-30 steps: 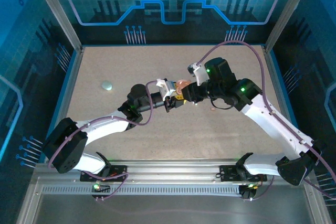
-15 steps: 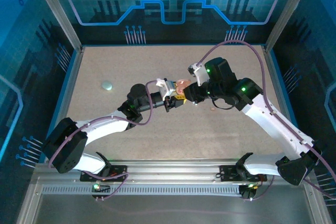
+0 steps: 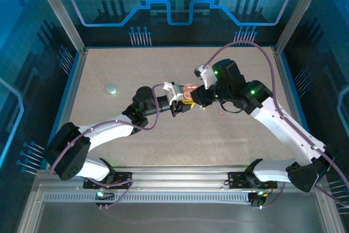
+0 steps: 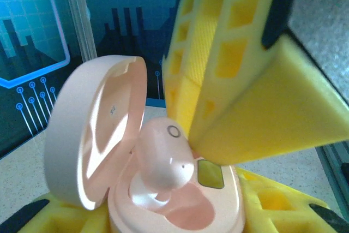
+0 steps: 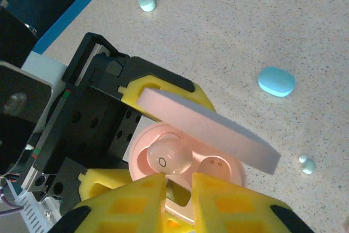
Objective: Insert wireless bluetooth earbuds into charging case
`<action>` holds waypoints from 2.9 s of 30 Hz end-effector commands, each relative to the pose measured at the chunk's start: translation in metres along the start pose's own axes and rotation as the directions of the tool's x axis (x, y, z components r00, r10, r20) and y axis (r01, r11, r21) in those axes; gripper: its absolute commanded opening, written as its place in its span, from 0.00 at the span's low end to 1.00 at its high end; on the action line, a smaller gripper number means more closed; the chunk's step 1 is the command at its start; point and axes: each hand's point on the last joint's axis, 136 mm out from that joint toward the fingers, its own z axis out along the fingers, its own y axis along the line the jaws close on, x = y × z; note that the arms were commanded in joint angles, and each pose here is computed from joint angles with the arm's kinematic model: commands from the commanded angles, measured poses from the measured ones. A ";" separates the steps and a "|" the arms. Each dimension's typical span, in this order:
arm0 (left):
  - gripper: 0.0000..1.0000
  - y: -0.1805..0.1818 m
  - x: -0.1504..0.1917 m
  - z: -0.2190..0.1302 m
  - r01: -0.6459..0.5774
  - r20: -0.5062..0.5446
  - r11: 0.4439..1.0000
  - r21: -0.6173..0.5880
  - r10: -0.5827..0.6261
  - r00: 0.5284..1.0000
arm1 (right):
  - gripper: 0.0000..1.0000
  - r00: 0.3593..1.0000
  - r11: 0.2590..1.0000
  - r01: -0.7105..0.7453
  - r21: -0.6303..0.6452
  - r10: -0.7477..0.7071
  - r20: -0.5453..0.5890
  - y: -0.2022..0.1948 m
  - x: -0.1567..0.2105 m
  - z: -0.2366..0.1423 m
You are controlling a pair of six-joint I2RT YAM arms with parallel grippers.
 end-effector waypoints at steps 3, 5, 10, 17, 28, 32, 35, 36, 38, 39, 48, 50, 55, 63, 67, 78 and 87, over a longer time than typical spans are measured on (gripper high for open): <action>0.31 -0.010 -0.034 -0.002 -0.080 0.075 0.996 0.045 0.077 0.994 | 0.25 0.999 1.000 0.023 0.019 -0.024 0.030 -0.003 -0.010 -0.006; 0.31 -0.010 -0.035 -0.002 -0.081 0.078 0.996 0.045 0.077 0.994 | 0.24 0.999 1.000 0.026 0.014 -0.026 0.025 -0.003 -0.009 -0.007; 0.31 -0.009 -0.037 -0.001 -0.082 0.084 0.995 0.049 0.078 0.993 | 0.24 1.000 0.998 0.017 -0.061 -0.016 0.011 0.008 -0.007 -0.004; 0.31 -0.010 -0.040 0.000 -0.079 0.096 0.995 0.053 0.074 0.993 | 0.25 1.000 0.985 -0.025 -0.170 0.027 0.009 0.021 -0.009 0.001; 0.31 -0.010 -0.040 0.000 -0.073 0.102 0.996 0.053 0.067 0.993 | 0.20 0.990 0.969 -0.136 -0.205 0.141 0.013 0.014 -0.012 0.007; 0.31 -0.009 -0.042 -0.001 -0.072 0.110 0.996 0.050 0.066 0.992 | 0.20 0.989 0.968 -0.143 -0.209 0.145 -0.003 0.013 -0.008 0.006; 0.31 -0.009 -0.040 0.000 -0.071 0.106 0.996 0.051 0.065 0.992 | 0.13 0.987 0.946 -0.154 -0.287 0.158 -0.008 0.021 -0.009 0.002; 0.31 -0.009 -0.039 -0.001 -0.073 0.103 0.996 0.051 0.068 0.992 | 0.13 0.987 0.938 -0.155 -0.310 0.158 -0.014 0.024 -0.010 -0.002; 0.31 -0.008 -0.037 -0.002 -0.079 0.097 0.996 0.049 0.074 0.993 | 0.13 0.986 0.928 -0.165 -0.333 0.163 -0.035 0.026 -0.009 -0.008; 0.31 -0.008 -0.036 -0.002 -0.083 0.093 0.995 0.051 0.078 0.993 | 0.13 0.984 0.923 -0.176 -0.343 0.169 -0.051 0.026 -0.008 -0.010; 0.32 -0.017 -0.041 -0.007 -0.134 0.101 0.986 0.098 0.124 0.987 | 0.14 0.959 0.893 -0.278 -0.353 0.238 -0.152 0.018 0.000 -0.003; 0.32 -0.016 -0.041 -0.007 -0.121 0.102 0.988 0.098 0.111 0.989 | 0.15 0.955 0.891 -0.294 -0.346 0.257 -0.151 0.017 -0.002 0.000; 0.31 -0.013 -0.041 -0.007 -0.087 0.109 0.993 0.080 0.078 0.991 | 0.23 0.950 0.905 -0.310 -0.291 0.280 -0.141 0.008 -0.004 0.003; 0.31 -0.008 -0.037 -0.004 -0.040 0.116 0.997 0.062 0.032 0.993 | 0.35 0.964 0.926 -0.266 -0.267 0.262 -0.051 0.008 -0.015 -0.016; 0.31 -0.007 -0.037 -0.003 -0.034 0.117 0.998 0.061 0.027 0.993 | 0.38 0.967 0.931 -0.249 -0.266 0.254 -0.017 0.009 -0.019 -0.023; 0.30 0.004 -0.034 -0.001 -0.005 0.105 1.000 0.006 0.004 0.995 | 0.34 0.974 0.921 -0.197 -0.336 0.222 0.036 0.025 -0.018 -0.042; 0.31 0.006 -0.035 -0.001 -0.001 0.100 1.000 -0.007 0.001 0.995 | 0.12 0.981 0.908 -0.187 -0.375 0.191 -0.027 0.044 -0.012 -0.027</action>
